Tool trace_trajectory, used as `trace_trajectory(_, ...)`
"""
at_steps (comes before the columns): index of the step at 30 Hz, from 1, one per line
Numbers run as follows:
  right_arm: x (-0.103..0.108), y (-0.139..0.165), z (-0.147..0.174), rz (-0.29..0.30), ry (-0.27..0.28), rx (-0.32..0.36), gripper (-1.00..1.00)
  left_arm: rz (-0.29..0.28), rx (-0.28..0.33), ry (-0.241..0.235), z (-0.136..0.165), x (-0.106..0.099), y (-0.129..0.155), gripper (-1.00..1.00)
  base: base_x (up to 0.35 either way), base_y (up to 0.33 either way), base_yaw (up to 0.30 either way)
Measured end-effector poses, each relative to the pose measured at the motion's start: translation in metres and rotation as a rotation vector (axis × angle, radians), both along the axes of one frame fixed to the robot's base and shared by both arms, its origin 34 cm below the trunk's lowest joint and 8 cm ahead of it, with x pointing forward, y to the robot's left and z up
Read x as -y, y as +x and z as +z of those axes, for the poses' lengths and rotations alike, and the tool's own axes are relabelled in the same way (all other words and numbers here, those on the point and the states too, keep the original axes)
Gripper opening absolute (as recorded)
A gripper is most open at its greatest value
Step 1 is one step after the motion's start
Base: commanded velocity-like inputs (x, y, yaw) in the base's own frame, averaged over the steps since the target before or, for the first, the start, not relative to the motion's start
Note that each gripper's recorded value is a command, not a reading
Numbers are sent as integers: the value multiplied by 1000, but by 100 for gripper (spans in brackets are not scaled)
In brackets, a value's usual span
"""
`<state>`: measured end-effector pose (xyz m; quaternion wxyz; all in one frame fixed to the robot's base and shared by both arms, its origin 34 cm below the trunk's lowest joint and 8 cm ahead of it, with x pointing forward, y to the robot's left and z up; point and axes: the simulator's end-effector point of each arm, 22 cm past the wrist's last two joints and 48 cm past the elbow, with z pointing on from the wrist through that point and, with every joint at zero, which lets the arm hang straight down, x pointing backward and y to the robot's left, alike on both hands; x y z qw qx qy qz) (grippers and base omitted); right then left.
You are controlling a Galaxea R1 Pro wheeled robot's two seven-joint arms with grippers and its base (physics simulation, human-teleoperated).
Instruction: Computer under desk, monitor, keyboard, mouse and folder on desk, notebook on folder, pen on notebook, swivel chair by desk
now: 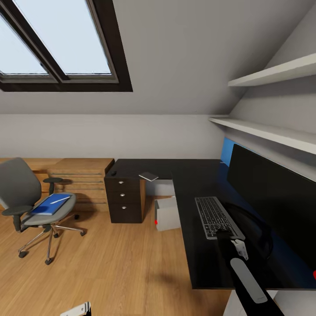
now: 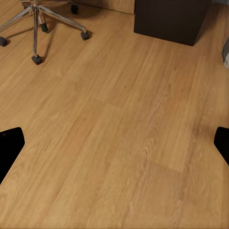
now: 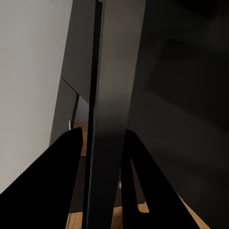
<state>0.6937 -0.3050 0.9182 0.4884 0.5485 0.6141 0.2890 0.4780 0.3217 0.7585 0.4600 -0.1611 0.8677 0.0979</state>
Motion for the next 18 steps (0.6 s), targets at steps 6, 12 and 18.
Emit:
trace_trajectory(6,0,0,0,1,1,0,-100,0,3,-1,0,1,0,100,0,0,0)
trace_trajectory(12,1,0,0,1,-1,-1,-100,1,3,-1,1,0,0,100,0,0,0)
trace_trajectory(18,2,0,0,1,0,-2,-100,2,1,1,0,-1,0,100,0,0,0)
